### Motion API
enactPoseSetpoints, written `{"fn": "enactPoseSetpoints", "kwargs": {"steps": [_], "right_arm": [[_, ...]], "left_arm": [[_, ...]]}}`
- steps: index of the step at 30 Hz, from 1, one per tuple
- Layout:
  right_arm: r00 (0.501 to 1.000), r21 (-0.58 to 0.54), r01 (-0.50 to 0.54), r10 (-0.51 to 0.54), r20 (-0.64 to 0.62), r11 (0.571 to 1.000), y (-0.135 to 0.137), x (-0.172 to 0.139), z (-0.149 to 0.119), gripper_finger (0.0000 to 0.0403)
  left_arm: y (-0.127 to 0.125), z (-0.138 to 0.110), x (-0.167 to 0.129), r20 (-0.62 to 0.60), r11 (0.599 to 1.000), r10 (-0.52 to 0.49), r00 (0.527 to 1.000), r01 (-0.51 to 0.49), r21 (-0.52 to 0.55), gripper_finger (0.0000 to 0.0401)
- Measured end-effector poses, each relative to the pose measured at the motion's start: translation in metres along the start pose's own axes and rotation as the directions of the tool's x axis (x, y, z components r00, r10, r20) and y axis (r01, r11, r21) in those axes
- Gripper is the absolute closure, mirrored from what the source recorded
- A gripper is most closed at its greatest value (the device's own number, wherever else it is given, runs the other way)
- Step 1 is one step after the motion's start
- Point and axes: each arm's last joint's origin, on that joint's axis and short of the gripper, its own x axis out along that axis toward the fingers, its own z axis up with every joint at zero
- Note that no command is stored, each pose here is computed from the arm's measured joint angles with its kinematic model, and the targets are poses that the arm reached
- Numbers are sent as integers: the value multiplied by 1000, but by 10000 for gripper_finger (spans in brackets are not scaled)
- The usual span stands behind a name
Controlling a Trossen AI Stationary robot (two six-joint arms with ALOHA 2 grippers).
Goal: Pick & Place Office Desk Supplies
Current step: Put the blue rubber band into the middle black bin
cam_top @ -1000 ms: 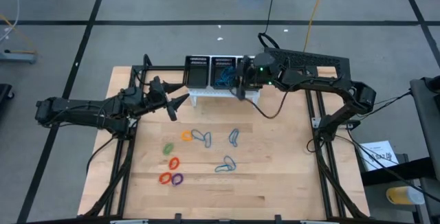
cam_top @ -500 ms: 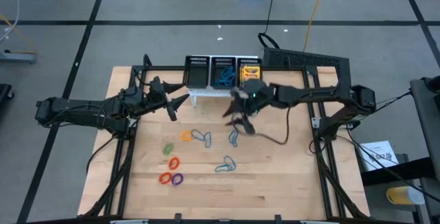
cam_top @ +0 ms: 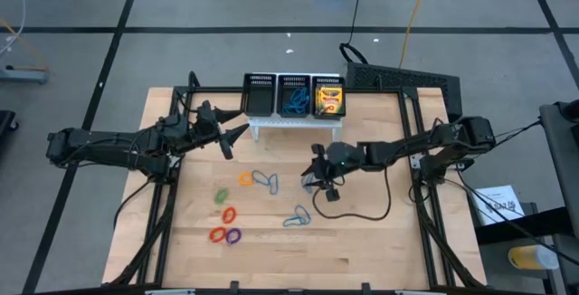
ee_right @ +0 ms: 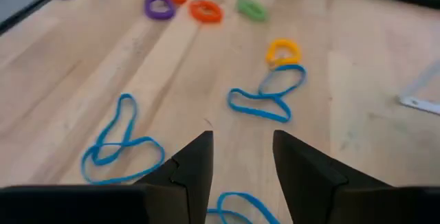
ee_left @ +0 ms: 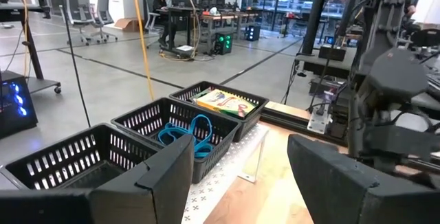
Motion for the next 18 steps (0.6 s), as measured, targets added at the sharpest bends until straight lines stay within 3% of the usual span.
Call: {"fn": "enactPoseSetpoints", "kwargs": {"steps": [7,18], "right_arm": [[982,56,181,-177,-68,982,20,-1,-33,271],[974,96,145,-124,-192,985,31,41,-56,271]], "left_arm": [[0,0,0,1,1000,0,1000,0,4,158],[0,0,0,1,1000,0,1000,0,4,158]]}}
